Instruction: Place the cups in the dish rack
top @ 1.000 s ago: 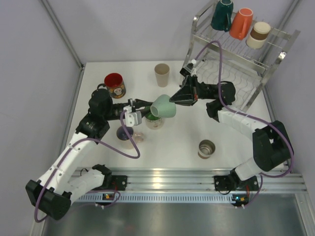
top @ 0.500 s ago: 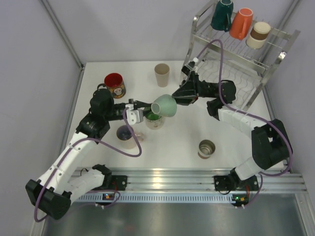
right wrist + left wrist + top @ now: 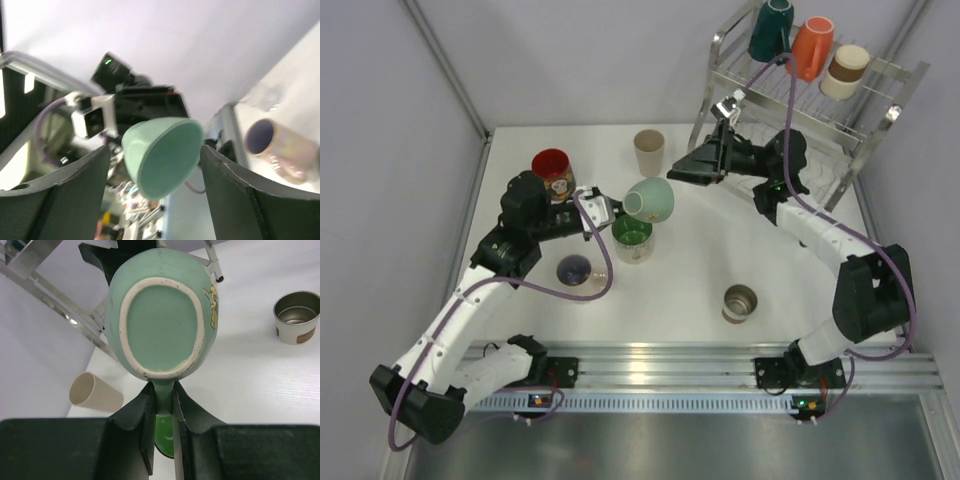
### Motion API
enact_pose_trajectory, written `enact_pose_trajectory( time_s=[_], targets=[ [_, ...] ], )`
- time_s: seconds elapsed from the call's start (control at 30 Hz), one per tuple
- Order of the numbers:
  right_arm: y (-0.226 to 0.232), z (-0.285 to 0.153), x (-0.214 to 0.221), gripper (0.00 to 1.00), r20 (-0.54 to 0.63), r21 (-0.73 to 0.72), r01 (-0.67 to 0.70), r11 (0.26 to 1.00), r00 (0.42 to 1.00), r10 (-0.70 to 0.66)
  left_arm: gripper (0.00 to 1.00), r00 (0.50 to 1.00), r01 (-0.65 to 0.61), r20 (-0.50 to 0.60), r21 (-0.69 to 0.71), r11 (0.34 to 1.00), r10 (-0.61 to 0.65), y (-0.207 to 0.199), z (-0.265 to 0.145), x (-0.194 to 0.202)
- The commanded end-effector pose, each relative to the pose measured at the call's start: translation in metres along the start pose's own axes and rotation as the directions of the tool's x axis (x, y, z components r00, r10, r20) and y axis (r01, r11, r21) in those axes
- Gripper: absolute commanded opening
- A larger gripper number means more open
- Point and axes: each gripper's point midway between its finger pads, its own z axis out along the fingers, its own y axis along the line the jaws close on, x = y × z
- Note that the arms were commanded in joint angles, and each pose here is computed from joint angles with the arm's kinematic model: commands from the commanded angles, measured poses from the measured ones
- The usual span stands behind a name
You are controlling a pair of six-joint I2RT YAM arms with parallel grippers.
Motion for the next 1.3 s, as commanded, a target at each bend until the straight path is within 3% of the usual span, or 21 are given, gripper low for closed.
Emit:
enact_pose_trajectory(
  time_s=[0.0,0.03,0.07,0.13,0.17,0.3,0.43,0.47,0.5,0.6,0.63,0.67,0.73,0.87,0.9,1.0,1.03,1.17,1.23,1.27],
  targets=[
    [0.010,-0.002,-0.031,0.73,0.025,0.205,0.389,0.898,0.915,-0.402,0.00,0.996,0.083,0.020,-0.126,0.989,-0.082,0.031,-0.008,-0.031],
    [-0.034,-0.021,-0.035,0.75,-0.002,0.441,0.350,0.826,0.921,-0.389,0.00,0.994,0.111,0.014,-0.136,0.984,-0.110,0.033,-0.009,-0.031],
    [-0.027,-0.023,-0.037,0.77,-0.014,0.494,0.390,0.777,0.897,-0.442,0.00,0.991,0.133,0.000,-0.173,0.976,-0.135,0.039,-0.011,-0.030],
    [-0.022,-0.028,-0.041,0.80,-0.002,0.547,0.414,0.727,0.870,-0.494,0.00,0.978,0.206,0.002,-0.207,0.956,-0.210,0.043,-0.011,-0.029],
    [-0.004,-0.027,-0.043,0.85,0.038,0.537,0.431,0.725,0.846,-0.531,0.00,0.972,0.230,0.002,-0.227,0.946,-0.235,0.046,-0.012,-0.028],
    [-0.010,-0.031,-0.039,0.99,0.178,0.600,0.319,0.734,0.841,-0.512,0.00,0.929,0.359,0.021,-0.296,0.885,-0.370,0.060,-0.009,-0.025],
    [-0.003,-0.015,-0.036,0.99,0.235,0.633,0.309,0.710,0.797,-0.556,0.00,0.843,0.515,0.042,-0.353,0.781,-0.537,0.074,0.003,-0.014],
    [-0.003,-0.010,-0.035,0.99,0.224,0.642,0.323,0.696,0.789,-0.572,0.00,0.835,0.528,0.060,-0.365,0.767,-0.547,0.081,0.002,-0.020],
    [0.002,0.000,-0.029,0.99,0.197,0.636,0.354,0.686,0.784,-0.588,0.00,0.780,0.604,0.092,-0.367,0.707,-0.619,0.081,0.005,-0.022],
    [0.005,0.016,-0.016,0.99,0.043,0.628,0.529,0.570,0.709,-0.704,0.00,0.713,0.673,0.108,-0.378,0.635,-0.692,0.086,0.010,-0.021],
    [0.002,0.015,-0.016,0.99,-0.037,0.635,0.604,0.482,0.647,-0.762,0.00,0.698,0.685,0.112,-0.395,0.612,-0.708,0.089,0.010,-0.019],
    [0.001,0.015,-0.014,0.99,-0.069,0.636,0.630,0.446,0.622,-0.780,0.00,0.684,0.695,0.119,-0.405,0.594,-0.720,0.091,0.008,-0.021],
    [-0.007,0.009,-0.012,1.00,-0.123,0.670,0.643,0.371,0.589,-0.799,0.00,0.656,0.723,0.146,-0.404,0.561,-0.741,0.091,0.007,-0.025],
    [-0.008,0.001,-0.012,0.99,-0.125,0.694,0.641,0.329,0.557,-0.821,0.00,0.621,0.756,0.190,-0.402,0.517,-0.760,0.095,0.004,-0.034],
    [-0.014,0.003,-0.004,0.98,-0.147,0.682,0.658,0.320,0.551,-0.821,0.00,0.591,0.778,0.209,-0.404,0.482,-0.779,0.096,0.004,-0.034],
    [-0.022,0.003,0.000,0.90,-0.233,0.716,0.677,0.170,0.462,-0.856,0.00,0.497,0.838,0.253,-0.388,0.383,-0.830,0.098,0.009,-0.035],
    [-0.024,0.005,0.003,0.87,-0.288,0.698,0.709,0.101,0.406,-0.867,0.00,0.478,0.850,0.258,-0.377,0.368,-0.840,0.098,0.011,-0.036],
    [-0.021,0.014,0.009,0.82,-0.292,0.694,0.717,0.066,0.364,-0.884,0.00,0.479,0.852,0.243,-0.361,0.380,-0.843,0.097,0.015,-0.038],
    [-0.016,0.010,0.002,0.81,-0.271,0.730,0.681,0.060,0.369,-0.889,0.00,0.469,0.840,0.267,-0.428,0.333,-0.842,0.102,0.008,-0.027],
    [-0.012,0.011,-0.001,0.86,-0.264,0.731,0.679,0.059,0.362,-0.894,0.00,0.465,0.839,0.268,-0.438,0.323,-0.844,0.102,0.007,-0.025]
  ],
)
